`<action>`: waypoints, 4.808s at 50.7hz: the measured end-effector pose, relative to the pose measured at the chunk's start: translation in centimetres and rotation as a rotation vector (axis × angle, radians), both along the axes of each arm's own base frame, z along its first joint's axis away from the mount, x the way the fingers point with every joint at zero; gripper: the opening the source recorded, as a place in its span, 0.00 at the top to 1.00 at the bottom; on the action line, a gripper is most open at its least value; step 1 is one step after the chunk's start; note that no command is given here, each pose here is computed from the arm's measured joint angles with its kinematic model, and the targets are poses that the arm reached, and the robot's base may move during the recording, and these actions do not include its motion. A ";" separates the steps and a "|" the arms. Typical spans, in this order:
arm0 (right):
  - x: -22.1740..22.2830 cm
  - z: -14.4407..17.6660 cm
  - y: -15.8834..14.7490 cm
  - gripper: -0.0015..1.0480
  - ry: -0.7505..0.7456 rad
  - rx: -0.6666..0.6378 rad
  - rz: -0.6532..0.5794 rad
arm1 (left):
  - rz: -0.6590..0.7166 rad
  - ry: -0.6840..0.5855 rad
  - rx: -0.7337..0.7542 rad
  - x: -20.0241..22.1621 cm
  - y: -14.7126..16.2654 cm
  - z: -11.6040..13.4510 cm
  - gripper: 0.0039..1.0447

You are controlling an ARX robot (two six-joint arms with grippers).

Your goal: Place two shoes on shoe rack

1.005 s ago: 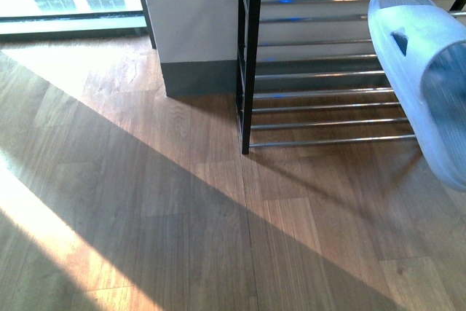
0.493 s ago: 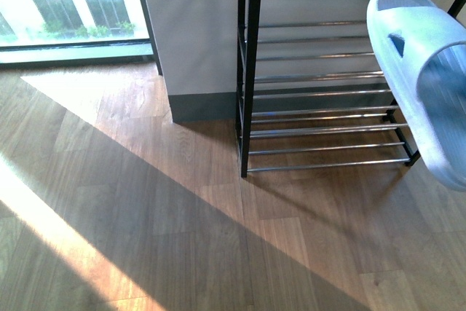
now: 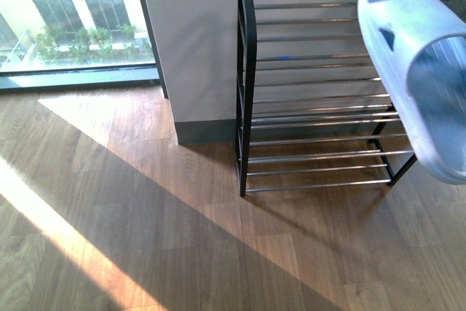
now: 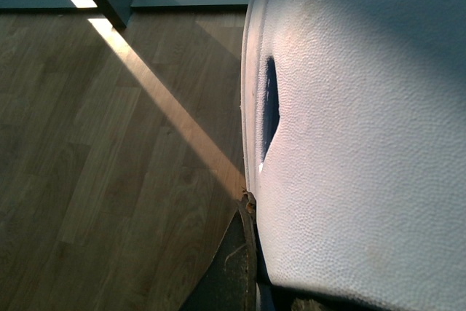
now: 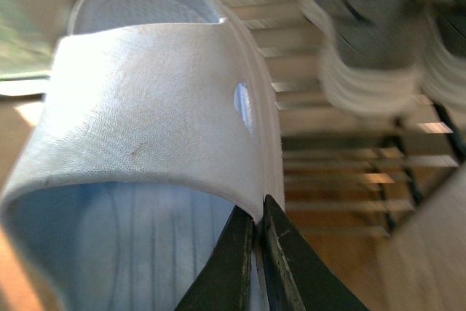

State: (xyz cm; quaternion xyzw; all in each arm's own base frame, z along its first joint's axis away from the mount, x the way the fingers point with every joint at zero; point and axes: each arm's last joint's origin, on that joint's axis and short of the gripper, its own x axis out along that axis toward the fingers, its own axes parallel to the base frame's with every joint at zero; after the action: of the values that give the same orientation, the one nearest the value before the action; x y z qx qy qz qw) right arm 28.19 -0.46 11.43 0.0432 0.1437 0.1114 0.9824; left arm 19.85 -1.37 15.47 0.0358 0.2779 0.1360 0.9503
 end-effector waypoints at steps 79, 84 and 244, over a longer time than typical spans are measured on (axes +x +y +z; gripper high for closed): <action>27.5 -2.0 3.5 0.68 0.225 -0.075 -0.226 | -0.001 0.001 0.000 0.0 0.0 0.0 0.98; 26.5 -1.4 3.8 0.52 0.210 -0.057 -0.195 | -0.001 0.001 0.000 0.0 0.0 0.0 0.98; -15.7 5.8 0.4 0.98 -0.305 -0.082 -0.227 | -0.002 0.001 -0.001 0.0 0.0 0.0 0.98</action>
State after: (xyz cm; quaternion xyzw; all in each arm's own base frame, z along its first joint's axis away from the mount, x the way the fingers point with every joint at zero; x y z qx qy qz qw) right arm 12.47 -0.03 17.22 0.0016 -0.0083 -0.0009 1.0000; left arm 19.84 -1.37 15.46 0.0356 0.2782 0.1350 0.9503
